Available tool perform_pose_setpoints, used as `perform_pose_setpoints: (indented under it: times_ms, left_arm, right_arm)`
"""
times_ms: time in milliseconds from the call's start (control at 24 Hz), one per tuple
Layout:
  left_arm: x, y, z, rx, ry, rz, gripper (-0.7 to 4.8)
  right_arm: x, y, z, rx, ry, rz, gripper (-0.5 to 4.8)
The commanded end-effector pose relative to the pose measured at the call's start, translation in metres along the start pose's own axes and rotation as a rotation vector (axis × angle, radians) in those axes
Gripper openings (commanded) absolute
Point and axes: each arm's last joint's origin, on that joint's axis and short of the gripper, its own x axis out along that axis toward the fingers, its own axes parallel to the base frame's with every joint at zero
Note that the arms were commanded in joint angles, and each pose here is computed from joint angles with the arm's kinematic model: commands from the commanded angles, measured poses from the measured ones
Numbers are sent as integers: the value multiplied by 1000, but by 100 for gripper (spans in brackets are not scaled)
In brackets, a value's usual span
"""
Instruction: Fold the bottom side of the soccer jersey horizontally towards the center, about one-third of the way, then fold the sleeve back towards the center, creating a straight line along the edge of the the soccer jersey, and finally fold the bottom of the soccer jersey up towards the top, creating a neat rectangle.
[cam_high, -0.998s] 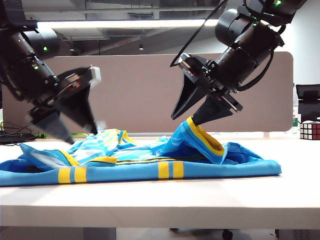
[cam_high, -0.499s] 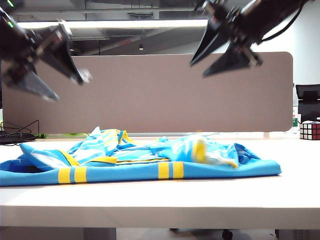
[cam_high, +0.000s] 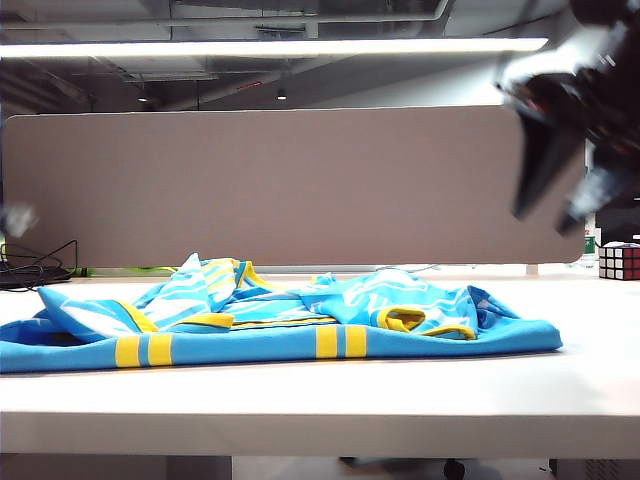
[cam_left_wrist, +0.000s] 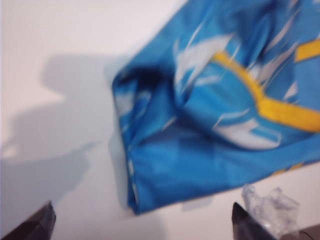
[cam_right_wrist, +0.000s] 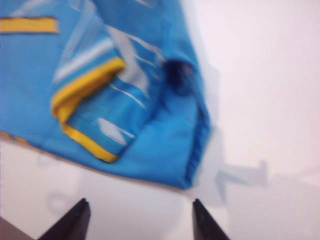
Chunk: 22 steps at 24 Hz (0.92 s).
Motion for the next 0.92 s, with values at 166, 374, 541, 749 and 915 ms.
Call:
perform_pose_setpoints:
  times_ms: [166,374,541,749,915]
  left_arm:
    - [33,16,-33,-148,-31,-140,479]
    - [49,22,-53,-179,-1,-134,479]
    - [62,27,-60,-231,19,-140,479]
    - [78,24,-61,-225,73,-195,479]
    - [95,19,-61,-221,113,-215,425]
  right_arm:
    - [24,-46,-33,315,-98,183,338]
    - [58,-59,-47,388,-26,227,338]
    - [88,-58,-50,421,41,250,338]
    - [106,-49,-51,407,80,261,337]
    - [109,-42,-48,394,63,271,333]
